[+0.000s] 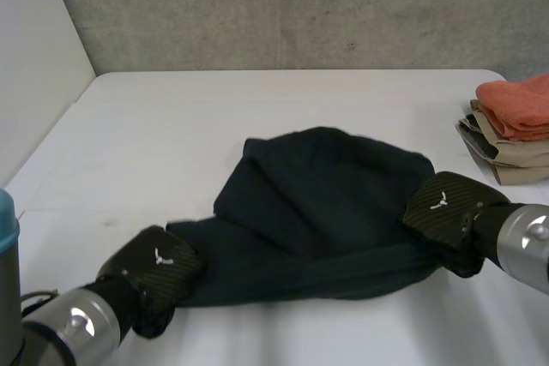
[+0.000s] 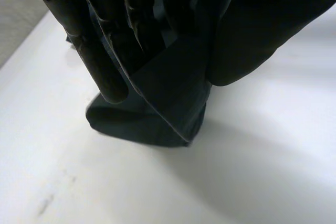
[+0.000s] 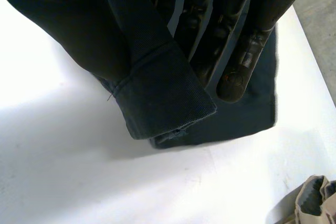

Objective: Fold the laundry.

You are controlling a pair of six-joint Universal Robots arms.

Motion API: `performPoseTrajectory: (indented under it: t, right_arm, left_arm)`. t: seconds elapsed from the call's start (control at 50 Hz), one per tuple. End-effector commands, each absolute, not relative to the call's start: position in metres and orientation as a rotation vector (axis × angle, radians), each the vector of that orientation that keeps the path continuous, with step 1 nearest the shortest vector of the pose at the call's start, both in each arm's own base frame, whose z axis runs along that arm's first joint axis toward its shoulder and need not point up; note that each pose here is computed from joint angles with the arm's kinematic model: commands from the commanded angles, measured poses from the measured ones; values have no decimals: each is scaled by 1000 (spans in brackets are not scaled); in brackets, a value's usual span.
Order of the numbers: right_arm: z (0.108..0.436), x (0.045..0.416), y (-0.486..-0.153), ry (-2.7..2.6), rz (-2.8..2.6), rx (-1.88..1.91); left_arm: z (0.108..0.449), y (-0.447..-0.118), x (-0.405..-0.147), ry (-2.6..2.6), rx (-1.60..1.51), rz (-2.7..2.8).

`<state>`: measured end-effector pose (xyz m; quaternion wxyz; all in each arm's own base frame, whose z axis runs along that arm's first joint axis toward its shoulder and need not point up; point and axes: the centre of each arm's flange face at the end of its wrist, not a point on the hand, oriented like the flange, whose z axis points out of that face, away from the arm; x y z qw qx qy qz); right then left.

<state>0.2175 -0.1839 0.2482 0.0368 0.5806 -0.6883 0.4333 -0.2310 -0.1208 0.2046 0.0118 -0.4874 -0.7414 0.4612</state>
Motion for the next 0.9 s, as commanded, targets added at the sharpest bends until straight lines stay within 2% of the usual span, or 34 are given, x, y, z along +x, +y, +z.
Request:
performPoseTrajectory:
  t: [0.02, 0.12, 0.14, 0.2, 0.22, 0.26, 0.28, 0.36, 0.4, 0.48, 0.58, 0.7, 0.9]
  right_arm:
    - [218, 225, -217, -2119, 1305, 1762]
    - [208, 235, -261, -2063, 1367, 1634]
    - [210, 236, -270, -2050, 1395, 1593]
    - [226, 243, -302, -1979, 1546, 1437]
    - [233, 246, -310, -1949, 1605, 1399]
    - [262, 256, -330, -1830, 1817, 1272]
    - [273, 258, -336, -1779, 1897, 1221]
    - [333, 264, -356, -1482, 2255, 959]
    - [369, 262, -356, -1309, 2421, 814]
    - [393, 262, -346, -1218, 2510, 753]
    - [373, 262, -338, -1390, 2422, 876]
    - [326, 259, -319, -1702, 2208, 1101]
    - [330, 241, -267, -1928, 1981, 1250]
  left_arm:
    - [188, -155, -255, -2224, -1497, 1596]
    - [184, -209, -282, -2141, -1412, 1833]
    - [187, -229, -290, -2113, -1377, 1917]
    - [201, -255, -303, -2040, -1311, 2070]
    - [219, -275, -312, -1970, -1243, 2200]
    - [240, -290, -318, -1896, -1171, 2319]
    - [265, -303, -320, -1805, -1083, 2448]
    - [330, -326, -321, -1499, -836, 2751]
    - [345, -327, -323, -1391, -765, 2825]
    - [371, -319, -323, -1229, -665, 2913]
    - [347, -297, -320, -1376, -776, 2796]
    - [314, -258, -316, -1542, -915, 2608]
    - [301, -192, -297, -1638, -1028, 2434]
